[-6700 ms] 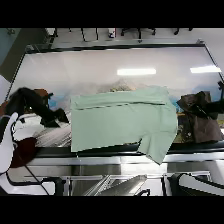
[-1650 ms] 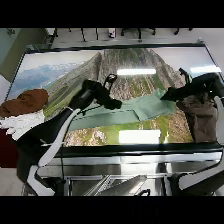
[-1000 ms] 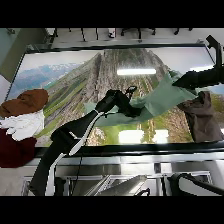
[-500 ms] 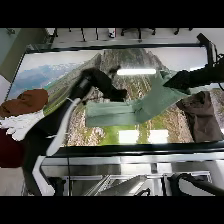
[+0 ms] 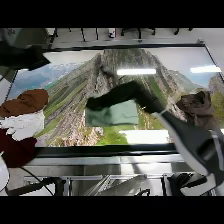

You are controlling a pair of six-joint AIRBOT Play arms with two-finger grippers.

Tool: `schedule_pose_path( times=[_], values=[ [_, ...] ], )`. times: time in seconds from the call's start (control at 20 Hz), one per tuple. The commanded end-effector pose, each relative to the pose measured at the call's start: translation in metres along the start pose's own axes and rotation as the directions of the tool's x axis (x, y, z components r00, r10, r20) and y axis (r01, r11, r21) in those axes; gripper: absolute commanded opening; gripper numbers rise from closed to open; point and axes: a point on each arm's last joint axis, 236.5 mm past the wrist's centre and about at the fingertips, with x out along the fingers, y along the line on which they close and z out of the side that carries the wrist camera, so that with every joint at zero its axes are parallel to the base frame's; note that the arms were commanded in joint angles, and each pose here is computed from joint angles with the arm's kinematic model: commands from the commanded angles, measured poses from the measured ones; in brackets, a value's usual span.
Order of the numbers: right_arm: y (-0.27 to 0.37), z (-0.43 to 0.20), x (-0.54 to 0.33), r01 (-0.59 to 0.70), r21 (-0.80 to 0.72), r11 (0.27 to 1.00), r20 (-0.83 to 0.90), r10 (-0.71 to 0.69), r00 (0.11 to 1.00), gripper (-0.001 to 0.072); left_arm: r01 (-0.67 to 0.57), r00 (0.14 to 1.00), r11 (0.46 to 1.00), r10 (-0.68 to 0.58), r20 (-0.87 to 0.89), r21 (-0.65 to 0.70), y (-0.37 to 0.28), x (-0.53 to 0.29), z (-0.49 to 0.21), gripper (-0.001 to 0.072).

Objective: Fold the shirts.

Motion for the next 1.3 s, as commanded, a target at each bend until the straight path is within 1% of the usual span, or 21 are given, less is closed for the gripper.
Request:
schedule_pose_path(
  times=[0.0,0.1,0.15,0.25,0.3,0.35,0.4,0.45,0.55,0.6,0.7,0.8,0.85,0.9,1.2,1.25],
  values=[
    [0.003,-0.047,0.075,0.017,-0.025,1.000,-0.101,-0.020,0.995,0.0586,-0.093,0.987,0.996,0.094,0.130,-0.010,0.034,-0.054,0.004,0.0013],
    [-0.030,-0.012,0.018,0.065,0.031,0.997,-0.087,-0.062,0.994,0.0586,-0.112,0.982,0.994,0.113,0.154,-0.011,0.041,-0.059,-0.002,0.0013],
    [-0.049,0.010,-0.022,0.082,0.063,0.995,-0.052,-0.079,0.996,0.0587,-0.117,0.979,0.993,0.118,0.167,-0.017,0.043,-0.060,-0.005,0.0013],
    [-0.092,0.036,-0.102,0.135,0.126,0.983,-0.006,-0.135,0.991,0.0603,-0.120,0.977,0.992,0.123,0.173,-0.023,0.047,-0.057,-0.011,0.0013],
    [-0.117,0.038,-0.138,0.177,0.167,0.970,-0.003,-0.179,0.984,0.0662,-0.121,0.978,0.992,0.123,0.166,-0.024,0.047,-0.055,-0.015,0.0013],
    [-0.148,0.033,-0.169,0.237,0.232,0.943,-0.022,-0.238,0.971,0.0699,-0.121,0.980,0.992,0.123,0.157,-0.022,0.048,-0.053,-0.017,0.0013],
    [-0.178,0.022,-0.193,0.290,0.299,0.909,-0.057,-0.287,0.956,0.0699,-0.121,0.981,0.992,0.123,0.150,-0.022,0.048,-0.052,-0.019,0.0013],
    [-0.202,0.009,-0.205,0.315,0.353,0.881,-0.086,-0.304,0.949,0.0699,-0.119,0.982,0.993,0.121,0.145,-0.022,0.048,-0.052,-0.020,0.0013],
    [-0.236,-0.019,-0.207,0.325,0.447,0.833,-0.133,-0.297,0.946,0.0699,-0.114,0.984,0.993,0.116,0.138,-0.022,0.047,-0.052,-0.022,0.0013],
    [-0.249,-0.036,-0.199,0.327,0.472,0.819,-0.170,-0.279,0.945,0.0698,-0.114,0.984,0.993,0.116,0.134,-0.022,0.047,-0.052,-0.023,0.0013],
    [-0.261,-0.059,-0.175,0.309,0.492,0.813,-0.230,-0.221,0.948,0.0694,-0.113,0.985,0.993,0.115,0.128,-0.023,0.046,-0.051,-0.024,0.0013],
    [-0.261,-0.068,-0.144,0.236,0.522,0.820,-0.241,-0.123,0.963,0.0683,-0.111,0.987,0.994,0.113,0.112,-0.023,0.046,-0.051,-0.028,0.0013],
    [-0.261,-0.070,-0.131,0.203,0.531,0.823,-0.238,-0.085,0.968,0.0589,-0.109,0.988,0.994,0.111,0.104,-0.022,0.045,-0.051,-0.030,0.0013],
    [-0.263,-0.073,-0.120,0.190,0.532,0.825,-0.240,-0.068,0.968,0.0567,-0.109,0.989,0.994,0.111,0.099,-0.022,0.045,-0.050,-0.031,0.0013],
    [-0.262,-0.087,-0.087,0.183,0.541,0.821,-0.275,-0.032,0.961,0.0565,-0.103,0.990,0.995,0.104,0.092,-0.015,0.042,-0.049,-0.033,0.0013],
    [-0.258,-0.086,-0.083,0.175,0.541,0.823,-0.274,-0.024,0.961,0.0479,-0.097,0.991,0.995,0.097,0.090,-0.007,0.038,-0.048,-0.033,0.0014]
  ],
)
